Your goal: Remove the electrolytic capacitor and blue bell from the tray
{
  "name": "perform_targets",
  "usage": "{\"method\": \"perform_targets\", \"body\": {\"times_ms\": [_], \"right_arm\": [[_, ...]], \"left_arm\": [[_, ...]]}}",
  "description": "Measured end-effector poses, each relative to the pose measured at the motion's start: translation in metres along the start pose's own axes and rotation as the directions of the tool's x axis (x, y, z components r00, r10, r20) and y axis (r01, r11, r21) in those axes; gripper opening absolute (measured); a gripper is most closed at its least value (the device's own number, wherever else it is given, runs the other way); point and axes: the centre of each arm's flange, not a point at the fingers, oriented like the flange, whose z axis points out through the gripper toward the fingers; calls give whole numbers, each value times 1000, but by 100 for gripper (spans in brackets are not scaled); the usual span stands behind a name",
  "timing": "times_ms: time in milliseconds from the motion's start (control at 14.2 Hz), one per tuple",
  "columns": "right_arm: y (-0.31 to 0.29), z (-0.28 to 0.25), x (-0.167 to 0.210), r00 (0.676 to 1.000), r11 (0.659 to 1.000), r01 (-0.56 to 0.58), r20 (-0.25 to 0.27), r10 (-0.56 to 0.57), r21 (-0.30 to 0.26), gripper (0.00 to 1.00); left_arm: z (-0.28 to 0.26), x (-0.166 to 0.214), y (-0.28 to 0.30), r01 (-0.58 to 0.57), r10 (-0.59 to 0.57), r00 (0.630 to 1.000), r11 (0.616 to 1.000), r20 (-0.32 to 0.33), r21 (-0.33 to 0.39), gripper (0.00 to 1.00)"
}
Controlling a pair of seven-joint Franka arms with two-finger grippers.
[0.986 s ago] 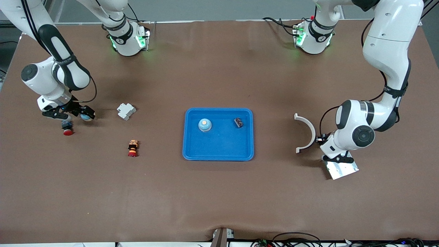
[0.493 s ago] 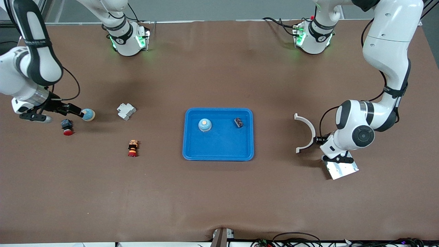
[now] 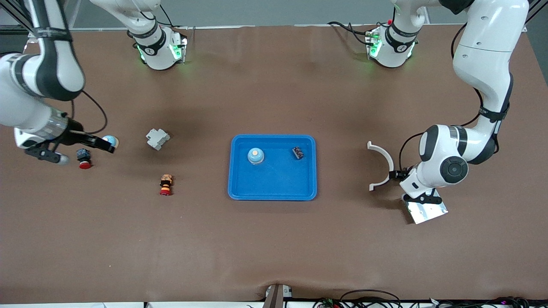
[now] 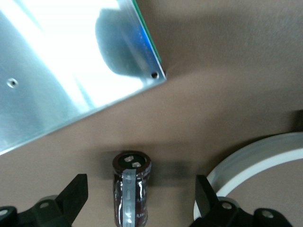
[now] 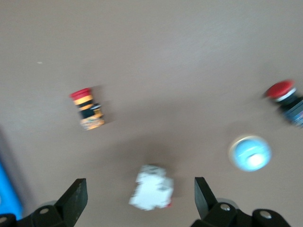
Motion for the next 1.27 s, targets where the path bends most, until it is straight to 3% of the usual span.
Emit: {"method": "perform_targets", "body": {"times_ms": [211,352,774,986,1267], "right_arm": [[-93,7,-39,996,994,-83,-34,81,-73,100],[-134,6,-60,991,989,-123,-65,117,-88,100],[-198,31,-99,969,965,-245,-67,240,-96,100],[-258,60,-129,929,928,-366,-82,360,-74,100],[-294,76,-142,898,898,-437,-77,433,-46,100]], "left_arm": [[-29,3,-3,5,-5,1000,1000,-24,6,100],[-55,4,-4,12,-12,999,1000,-32,10,100],[-126,-4,41,120,-120,993,992,10,-31,100],[-143,-7,88,197,-197,980,979,21,-47,100],[-155,-22,161,317,-315,948,946,35,-70,100]]}}
